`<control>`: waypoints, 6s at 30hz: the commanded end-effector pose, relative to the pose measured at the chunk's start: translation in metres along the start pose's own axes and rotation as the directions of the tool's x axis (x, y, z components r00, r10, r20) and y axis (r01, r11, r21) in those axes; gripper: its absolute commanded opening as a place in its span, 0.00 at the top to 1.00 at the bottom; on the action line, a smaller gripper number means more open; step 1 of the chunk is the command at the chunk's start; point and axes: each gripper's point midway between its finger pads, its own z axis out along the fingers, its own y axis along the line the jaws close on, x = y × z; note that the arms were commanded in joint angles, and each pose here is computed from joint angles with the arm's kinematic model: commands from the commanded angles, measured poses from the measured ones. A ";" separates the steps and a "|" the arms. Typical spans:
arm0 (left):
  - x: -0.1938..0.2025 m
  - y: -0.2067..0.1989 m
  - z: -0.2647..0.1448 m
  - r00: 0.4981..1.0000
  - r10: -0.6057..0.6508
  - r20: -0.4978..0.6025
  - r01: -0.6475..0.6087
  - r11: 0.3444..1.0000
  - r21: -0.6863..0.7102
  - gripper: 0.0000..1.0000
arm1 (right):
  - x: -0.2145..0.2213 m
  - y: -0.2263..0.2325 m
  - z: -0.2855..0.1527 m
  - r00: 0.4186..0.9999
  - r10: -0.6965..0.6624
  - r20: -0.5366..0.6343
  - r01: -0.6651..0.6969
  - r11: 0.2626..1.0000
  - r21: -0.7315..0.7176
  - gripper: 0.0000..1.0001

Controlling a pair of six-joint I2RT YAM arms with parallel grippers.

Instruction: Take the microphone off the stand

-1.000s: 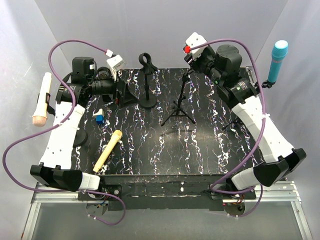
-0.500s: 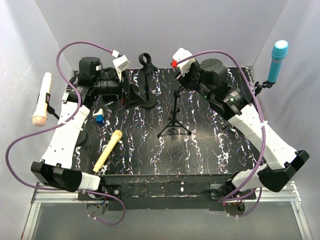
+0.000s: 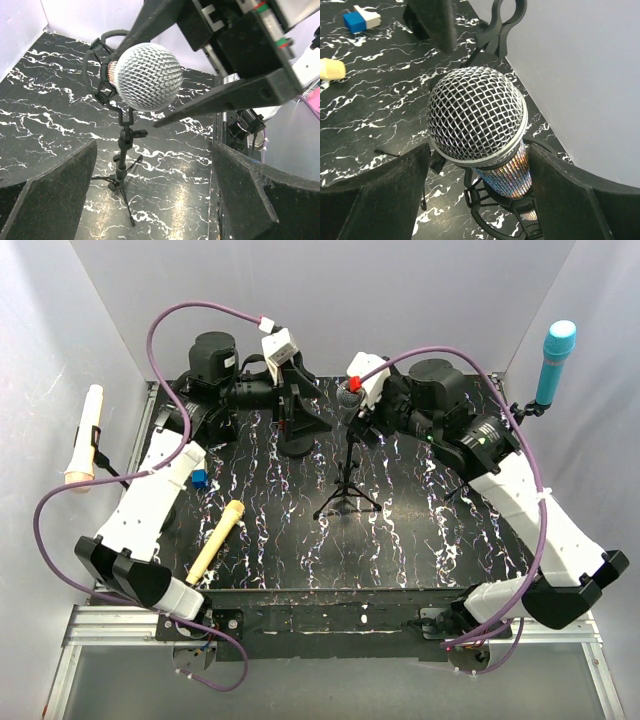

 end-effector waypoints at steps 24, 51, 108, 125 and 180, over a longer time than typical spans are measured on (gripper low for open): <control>-0.043 0.034 0.076 0.988 0.102 0.112 -0.081 0.981 -0.176 0.02 | 0.016 -0.052 -0.037 0.988 -0.029 0.152 0.033 0.999 -0.029 0.13; -0.040 0.027 0.095 0.972 0.202 0.121 -0.189 0.976 -0.110 0.42 | 0.017 -0.060 0.000 0.983 0.002 0.185 0.008 0.998 -0.055 0.15; -0.113 -0.055 -0.054 0.843 0.537 -0.019 -0.516 0.799 -0.309 1.00 | -0.094 0.021 -0.028 0.869 -0.098 0.485 0.239 0.942 -0.237 0.14; -0.154 -0.062 -0.053 0.850 0.519 0.088 -0.464 0.818 -0.339 1.00 | -0.130 0.020 0.033 0.826 0.002 0.563 0.075 0.991 -0.113 0.99; 0.118 -0.008 -0.155 0.699 -0.001 -0.715 -0.423 0.806 -0.415 1.00 | -0.048 0.017 -0.078 0.920 0.137 0.368 -0.123 0.991 -0.062 0.16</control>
